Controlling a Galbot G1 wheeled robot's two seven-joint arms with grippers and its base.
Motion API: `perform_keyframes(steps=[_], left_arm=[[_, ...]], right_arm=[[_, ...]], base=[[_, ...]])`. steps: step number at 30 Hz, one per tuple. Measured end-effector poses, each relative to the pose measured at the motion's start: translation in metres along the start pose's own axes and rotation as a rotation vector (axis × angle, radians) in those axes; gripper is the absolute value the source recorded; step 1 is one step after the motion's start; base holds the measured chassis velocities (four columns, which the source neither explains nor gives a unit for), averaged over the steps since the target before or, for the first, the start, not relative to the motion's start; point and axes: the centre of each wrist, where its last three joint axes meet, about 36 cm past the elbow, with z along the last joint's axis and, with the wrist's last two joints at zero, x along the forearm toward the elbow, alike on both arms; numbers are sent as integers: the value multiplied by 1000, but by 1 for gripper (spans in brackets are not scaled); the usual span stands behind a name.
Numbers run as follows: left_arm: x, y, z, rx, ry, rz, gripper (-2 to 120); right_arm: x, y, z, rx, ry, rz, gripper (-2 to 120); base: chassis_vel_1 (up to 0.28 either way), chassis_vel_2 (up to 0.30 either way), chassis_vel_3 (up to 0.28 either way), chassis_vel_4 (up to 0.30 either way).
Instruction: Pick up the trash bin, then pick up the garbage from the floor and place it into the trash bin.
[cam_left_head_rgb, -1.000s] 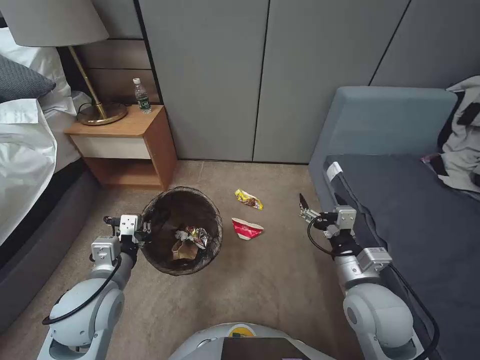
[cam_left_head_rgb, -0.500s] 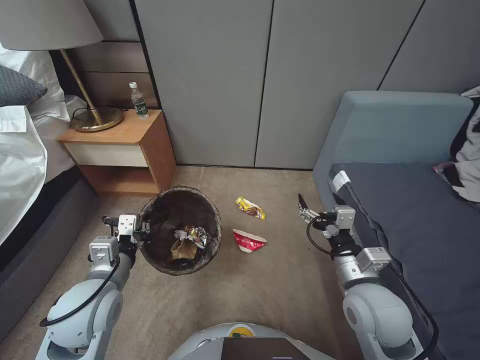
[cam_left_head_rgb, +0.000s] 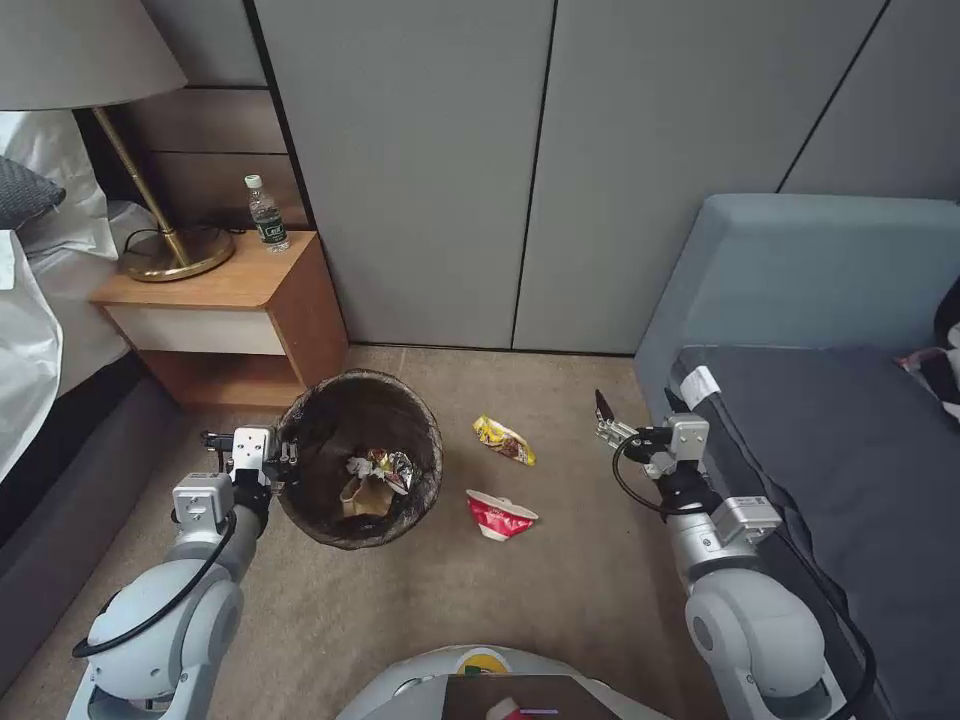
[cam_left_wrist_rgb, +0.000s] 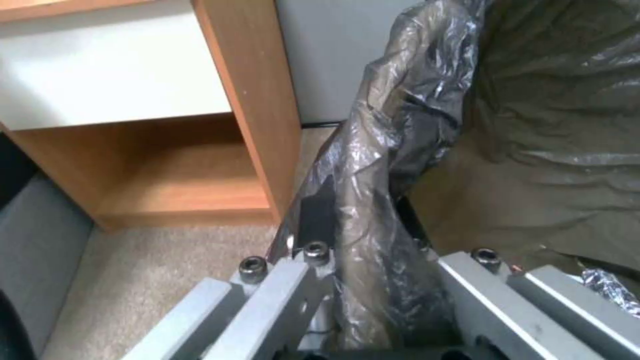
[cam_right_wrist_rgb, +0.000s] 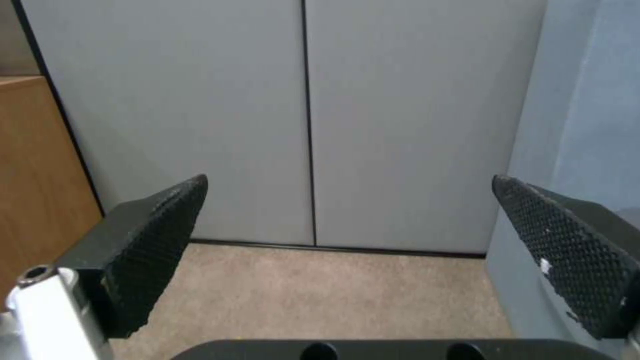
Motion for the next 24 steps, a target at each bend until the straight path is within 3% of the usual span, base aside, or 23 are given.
perform_keyframes(steps=[11, 16, 21, 24], left_arm=[[6, 2, -6, -4, -13, -1, 3], [11, 0, -6, -4, -8, 0, 3], [18, -3, -10, -7, -11, 2, 3], [20, -3, -11, -5, -12, 1, 3]], right_arm=[[-7, -6, 4, 27, 19, -42, 100], [-18, -16, 4, 52, 52, -142, 100], [-39, -25, 5, 104, 148, -323, 100], [-44, -25, 6, 117, 159, -343, 100]], base=[[0, 0, 0, 0], [0, 0, 0, 0], [0, 0, 0, 0], [0, 0, 0, 0]])
